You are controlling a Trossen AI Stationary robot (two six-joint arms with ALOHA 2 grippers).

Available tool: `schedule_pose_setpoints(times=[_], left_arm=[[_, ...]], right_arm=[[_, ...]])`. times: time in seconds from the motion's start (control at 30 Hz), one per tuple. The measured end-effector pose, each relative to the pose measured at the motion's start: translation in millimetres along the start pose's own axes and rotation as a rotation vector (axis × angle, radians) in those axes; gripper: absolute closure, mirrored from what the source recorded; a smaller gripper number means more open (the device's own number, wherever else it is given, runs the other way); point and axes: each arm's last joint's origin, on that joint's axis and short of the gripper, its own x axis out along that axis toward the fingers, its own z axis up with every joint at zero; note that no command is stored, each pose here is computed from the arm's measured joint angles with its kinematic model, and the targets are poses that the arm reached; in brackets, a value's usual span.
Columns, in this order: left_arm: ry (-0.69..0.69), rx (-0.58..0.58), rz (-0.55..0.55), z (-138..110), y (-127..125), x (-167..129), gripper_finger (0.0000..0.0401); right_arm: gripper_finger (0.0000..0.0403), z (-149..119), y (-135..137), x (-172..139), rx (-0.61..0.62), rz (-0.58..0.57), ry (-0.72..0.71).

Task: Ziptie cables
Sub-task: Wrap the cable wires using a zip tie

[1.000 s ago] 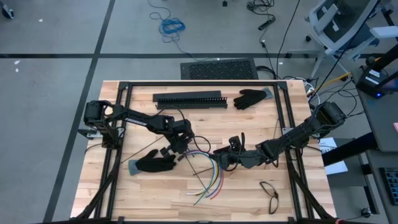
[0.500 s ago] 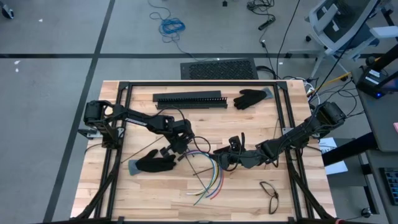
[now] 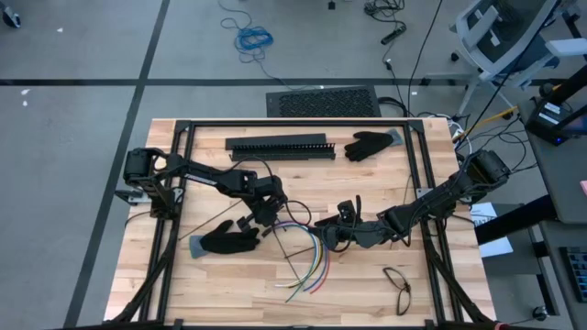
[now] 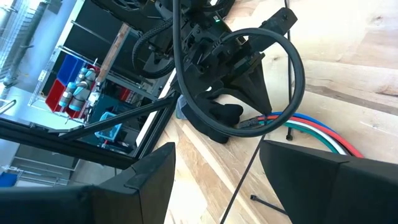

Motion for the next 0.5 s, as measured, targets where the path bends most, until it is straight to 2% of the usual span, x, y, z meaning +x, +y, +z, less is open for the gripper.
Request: schedule_pose_setpoints(times=[0.2,0.5], left_arm=[[0.003,-0.002,0.005,0.0,0.2,0.0,0.0391],[0.036,-0.107,0.03,-1.7,1.2,-0.4,0.039]], right_arm=[[0.0172,0.1,0.0,0.1,-0.005,0.0,0.0],[0.0172,0.0,0.0,0.0,-0.009,0.0,0.0]])
